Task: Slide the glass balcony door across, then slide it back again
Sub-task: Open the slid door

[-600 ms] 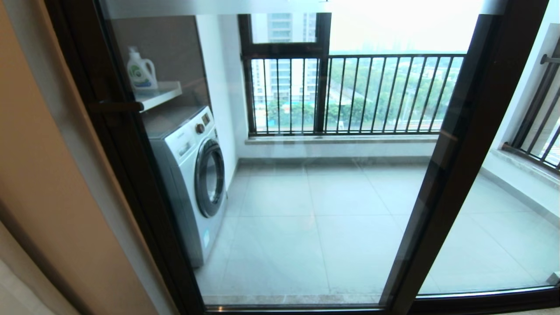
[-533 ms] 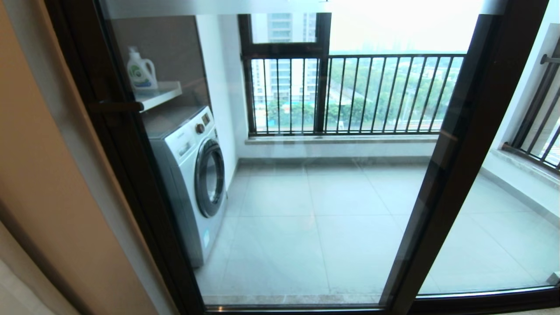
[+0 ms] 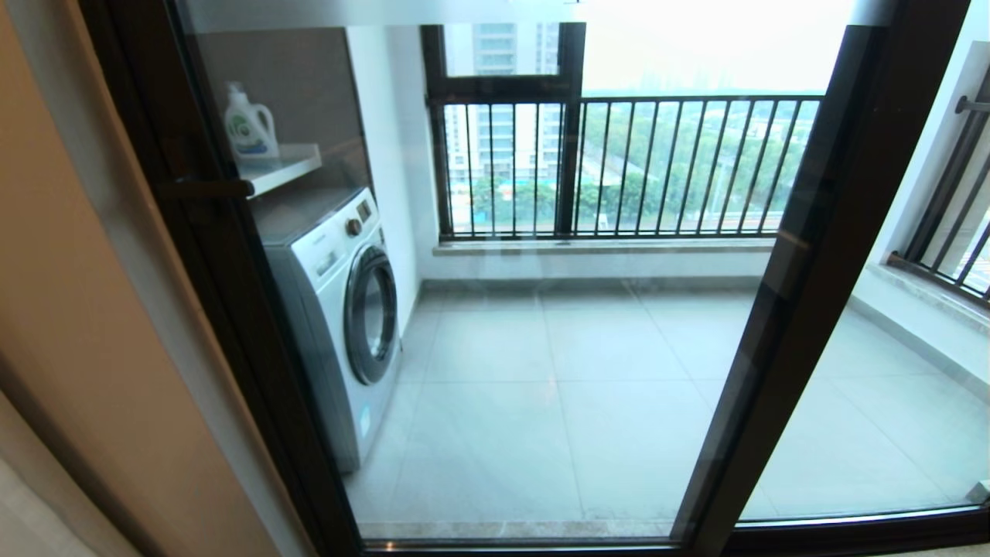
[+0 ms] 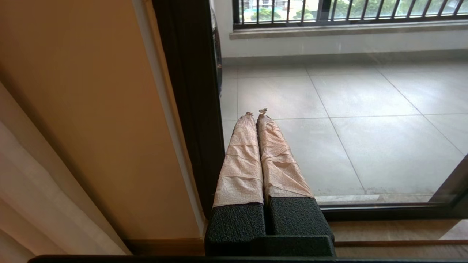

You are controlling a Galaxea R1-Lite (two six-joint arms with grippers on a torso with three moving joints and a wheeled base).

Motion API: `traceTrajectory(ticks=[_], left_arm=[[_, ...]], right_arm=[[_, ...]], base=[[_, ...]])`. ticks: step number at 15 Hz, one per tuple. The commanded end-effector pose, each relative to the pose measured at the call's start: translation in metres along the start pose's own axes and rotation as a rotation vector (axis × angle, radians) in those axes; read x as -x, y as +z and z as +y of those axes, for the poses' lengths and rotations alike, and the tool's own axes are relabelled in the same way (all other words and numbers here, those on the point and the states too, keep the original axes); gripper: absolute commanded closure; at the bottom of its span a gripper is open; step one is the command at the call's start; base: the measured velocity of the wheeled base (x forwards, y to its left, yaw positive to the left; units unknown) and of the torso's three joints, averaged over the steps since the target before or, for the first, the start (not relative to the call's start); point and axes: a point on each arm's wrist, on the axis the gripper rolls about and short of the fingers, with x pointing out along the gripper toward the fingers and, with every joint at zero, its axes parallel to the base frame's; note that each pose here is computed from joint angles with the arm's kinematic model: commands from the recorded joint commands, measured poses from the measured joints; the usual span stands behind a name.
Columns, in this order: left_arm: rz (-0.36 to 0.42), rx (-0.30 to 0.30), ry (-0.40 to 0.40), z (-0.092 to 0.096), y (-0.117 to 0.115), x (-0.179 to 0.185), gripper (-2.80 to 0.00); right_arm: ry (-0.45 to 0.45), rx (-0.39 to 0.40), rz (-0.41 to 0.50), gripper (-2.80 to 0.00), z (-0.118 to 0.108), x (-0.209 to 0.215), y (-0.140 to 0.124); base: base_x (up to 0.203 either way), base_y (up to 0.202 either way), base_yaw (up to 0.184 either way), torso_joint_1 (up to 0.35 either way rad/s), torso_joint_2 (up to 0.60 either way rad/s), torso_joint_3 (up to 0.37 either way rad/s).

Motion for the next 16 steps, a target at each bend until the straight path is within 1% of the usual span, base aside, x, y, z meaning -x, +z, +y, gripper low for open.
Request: traceTrajectory(ticks=[1, 4, 6, 7, 10, 12, 13, 14, 15, 16], left_arm=[[0.002, 0.000, 0.000, 0.0000, 0.0000, -0.0001, 0.00], [0.002, -0.003, -0.002, -0.0001, 0.0000, -0.0001, 0.00], [0.004, -0.058, -0.012, -0.0003, -0.0005, -0.0002, 0.00], [0.003, -0.066, -0.010, -0.0003, -0.0005, -0.0002, 0.00], [0.002, 0.006, -0.001, 0.0000, 0.0000, -0.0001, 0.00], [0.002, -0.034, -0.015, -0.0004, -0.0001, -0.0001, 0.00], [0.003, -0.032, -0.015, -0.0003, -0.0002, -0.0001, 0.00], [0.002, -0.009, -0.001, 0.0000, 0.0000, -0.0001, 0.00], [0.002, 0.044, 0.012, 0.0003, 0.0001, -0.0001, 0.00], [0.002, 0.034, 0.019, 0.0004, 0.0007, 0.0002, 0.00]], right_arm=[[0.000, 0.000, 0.012, 0.00, -0.0001, -0.0008, -0.0034], [0.000, 0.000, 0.012, 0.00, -0.0001, -0.0008, -0.0034], [0.000, 0.000, 0.012, 0.00, -0.0001, -0.0008, -0.0034], [0.000, 0.000, 0.012, 0.00, -0.0001, -0.0008, -0.0034], [0.000, 0.000, 0.012, 0.00, -0.0001, -0.0008, -0.0034], [0.000, 0.000, 0.012, 0.00, -0.0001, -0.0008, -0.0034], [0.000, 0.000, 0.012, 0.00, -0.0001, -0.0008, -0.0034], [0.000, 0.000, 0.012, 0.00, -0.0001, -0.0008, -0.0034], [0.000, 0.000, 0.012, 0.00, -0.0001, -0.0008, -0.0034], [0.000, 0.000, 0.012, 0.00, -0.0001, -0.0008, -0.0034]], base=[[0.000, 0.000, 0.000, 0.000, 0.00, 0.000], [0.000, 0.000, 0.000, 0.000, 0.00, 0.000], [0.000, 0.000, 0.000, 0.000, 0.00, 0.000], [0.000, 0.000, 0.000, 0.000, 0.00, 0.000], [0.000, 0.000, 0.000, 0.000, 0.00, 0.000], [0.000, 0.000, 0.000, 0.000, 0.00, 0.000], [0.000, 0.000, 0.000, 0.000, 0.00, 0.000], [0.000, 0.000, 0.000, 0.000, 0.00, 0.000], [0.000, 0.000, 0.000, 0.000, 0.00, 0.000], [0.000, 0.000, 0.000, 0.000, 0.00, 0.000]])
